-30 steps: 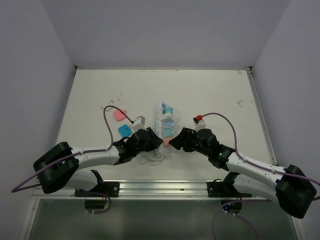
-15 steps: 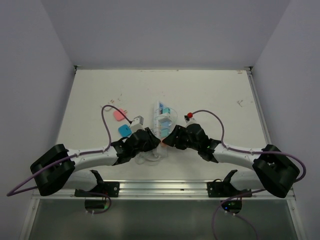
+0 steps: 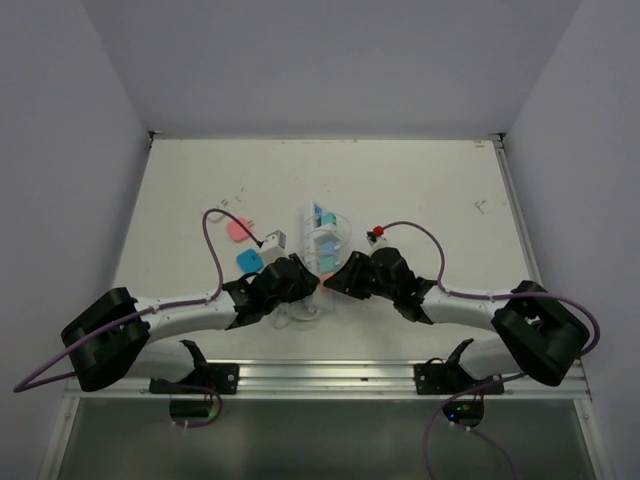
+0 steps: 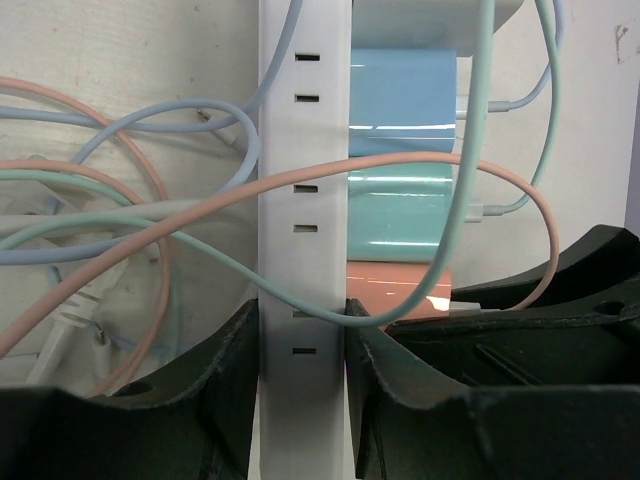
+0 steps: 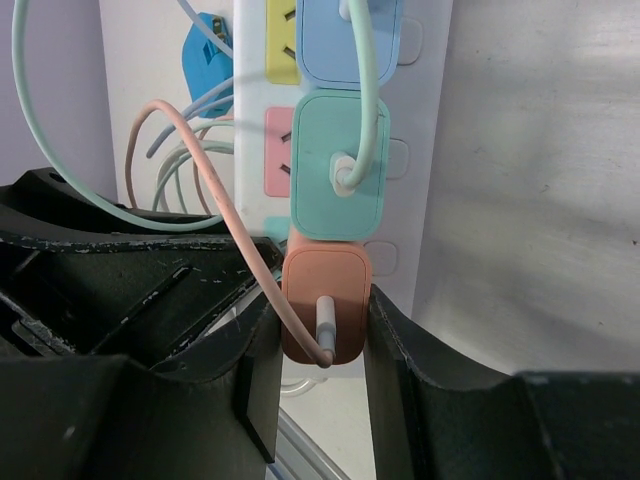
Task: Pull the plug off the socket
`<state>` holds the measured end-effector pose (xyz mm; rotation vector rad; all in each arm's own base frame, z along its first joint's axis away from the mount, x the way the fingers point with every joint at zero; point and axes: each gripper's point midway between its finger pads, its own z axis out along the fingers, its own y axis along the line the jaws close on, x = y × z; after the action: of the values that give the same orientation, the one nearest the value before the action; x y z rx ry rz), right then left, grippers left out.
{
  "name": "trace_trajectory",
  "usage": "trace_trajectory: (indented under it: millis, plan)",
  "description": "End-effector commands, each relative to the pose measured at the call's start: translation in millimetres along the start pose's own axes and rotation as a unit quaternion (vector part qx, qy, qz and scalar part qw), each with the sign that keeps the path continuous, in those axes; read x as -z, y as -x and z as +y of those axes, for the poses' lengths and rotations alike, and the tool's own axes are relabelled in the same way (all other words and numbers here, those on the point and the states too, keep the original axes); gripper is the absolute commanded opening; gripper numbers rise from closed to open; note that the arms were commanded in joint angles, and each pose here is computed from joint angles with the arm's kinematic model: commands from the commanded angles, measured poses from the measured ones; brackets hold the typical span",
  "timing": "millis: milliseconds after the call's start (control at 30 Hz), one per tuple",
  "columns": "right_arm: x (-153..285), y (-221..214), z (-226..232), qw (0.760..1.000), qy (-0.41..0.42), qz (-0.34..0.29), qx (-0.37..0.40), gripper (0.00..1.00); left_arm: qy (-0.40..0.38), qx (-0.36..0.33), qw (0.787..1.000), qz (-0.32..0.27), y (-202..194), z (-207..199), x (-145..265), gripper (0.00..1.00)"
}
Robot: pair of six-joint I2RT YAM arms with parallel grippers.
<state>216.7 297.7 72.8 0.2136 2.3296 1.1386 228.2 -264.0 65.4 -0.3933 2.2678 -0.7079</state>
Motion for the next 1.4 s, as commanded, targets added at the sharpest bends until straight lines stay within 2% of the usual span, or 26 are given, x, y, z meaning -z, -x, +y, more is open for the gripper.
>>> trace_trajectory:
  millis: [0,333,867,1000,1133,1367]
  plan:
    - [13.2,10.3,20.3,0.999,0.041,-0.014,0.014,0.0,0.055,-0.013,0.998,-0.027,9.9,23.0,-1.5,0.0]
    - [41.0,39.2,9.1,0.998,0.035,-0.058,0.011,0.0,0.124,-0.032,0.991,-0.036,10.3,61.0,6.0,0.0]
    - [38.3,42.9,4.2,0.999,0.017,-0.046,0.009,0.0,0.164,-0.057,0.984,-0.042,13.7,75.4,6.7,0.0]
    - [53.6,58.6,-7.1,0.997,-0.018,-0.067,0.016,0.0,0.172,-0.059,0.982,-0.047,16.2,78.5,9.3,0.0]
    - [82.0,88.8,-12.4,0.992,-0.04,-0.123,0.017,0.0,0.175,-0.058,0.981,-0.054,19.4,80.6,12.4,0.0]
    - [119.0,115.0,-53.9,0.976,-0.148,-0.157,0.017,0.0,0.167,-0.056,0.983,-0.056,21.7,76.3,13.3,0.0]
